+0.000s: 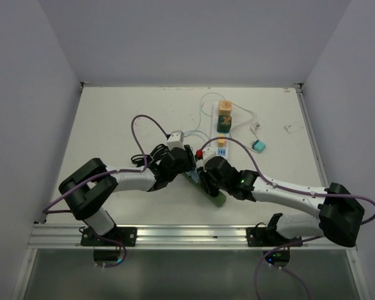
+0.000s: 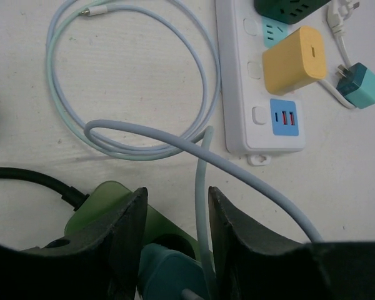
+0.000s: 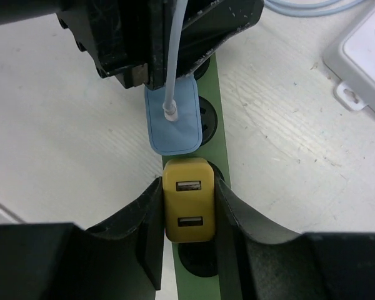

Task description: Pull the plug off the socket

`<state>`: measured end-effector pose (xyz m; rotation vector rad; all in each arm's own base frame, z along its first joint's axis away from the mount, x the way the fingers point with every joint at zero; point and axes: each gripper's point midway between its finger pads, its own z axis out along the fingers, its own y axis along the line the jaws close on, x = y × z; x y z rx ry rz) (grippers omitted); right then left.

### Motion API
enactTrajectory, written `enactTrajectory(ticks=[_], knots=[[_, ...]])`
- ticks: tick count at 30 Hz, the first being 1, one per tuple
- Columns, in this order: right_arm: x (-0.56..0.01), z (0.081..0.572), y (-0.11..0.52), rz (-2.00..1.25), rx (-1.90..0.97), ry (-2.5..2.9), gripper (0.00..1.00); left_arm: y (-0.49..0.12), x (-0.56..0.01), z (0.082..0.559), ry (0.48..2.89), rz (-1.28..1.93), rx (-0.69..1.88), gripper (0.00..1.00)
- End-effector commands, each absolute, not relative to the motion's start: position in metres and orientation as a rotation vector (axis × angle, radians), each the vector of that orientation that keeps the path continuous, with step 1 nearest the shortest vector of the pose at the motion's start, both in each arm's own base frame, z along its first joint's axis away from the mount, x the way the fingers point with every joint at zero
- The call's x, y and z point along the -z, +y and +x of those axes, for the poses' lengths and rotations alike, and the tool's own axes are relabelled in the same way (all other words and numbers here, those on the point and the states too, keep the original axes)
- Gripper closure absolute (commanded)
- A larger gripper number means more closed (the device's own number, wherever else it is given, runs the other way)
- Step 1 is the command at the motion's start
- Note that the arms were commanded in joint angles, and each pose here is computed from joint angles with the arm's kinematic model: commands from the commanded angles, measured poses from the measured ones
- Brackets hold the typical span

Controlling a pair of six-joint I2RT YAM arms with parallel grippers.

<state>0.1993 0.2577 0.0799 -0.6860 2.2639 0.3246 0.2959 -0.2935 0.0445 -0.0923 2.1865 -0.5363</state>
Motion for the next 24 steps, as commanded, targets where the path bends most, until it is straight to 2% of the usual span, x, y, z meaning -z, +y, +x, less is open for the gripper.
enactTrajectory(ticks=[1,8,10,15,20,24], knots=[[-0.162,0.24,0.267,-0.455,-0.575,2.03,1.0,-0.185,0.063,0.214,2.569,0.135,-0.016,1.0],[-0.151,0.243,0.27,-0.5,-0.515,2.067,1.0,-0.182,0.066,0.212,2.574,0.132,-0.03,1.0],[-0.158,0.247,0.269,-0.486,-0.411,2.03,1.0,-0.183,0.067,0.214,2.572,0.127,-0.035,1.0],[-0.168,0.222,0.3,-0.607,-0.233,1.948,1.0,-0.177,0.07,0.216,2.585,0.122,-0.115,1.0],[-0.169,0.222,0.303,-0.582,-0.232,1.947,1.0,-0.175,0.074,0.214,2.596,0.112,-0.132,1.0],[-0.167,0.229,0.297,-0.5,-0.372,2.0,1.0,-0.173,0.073,0.213,2.588,0.109,-0.126,1.0]])
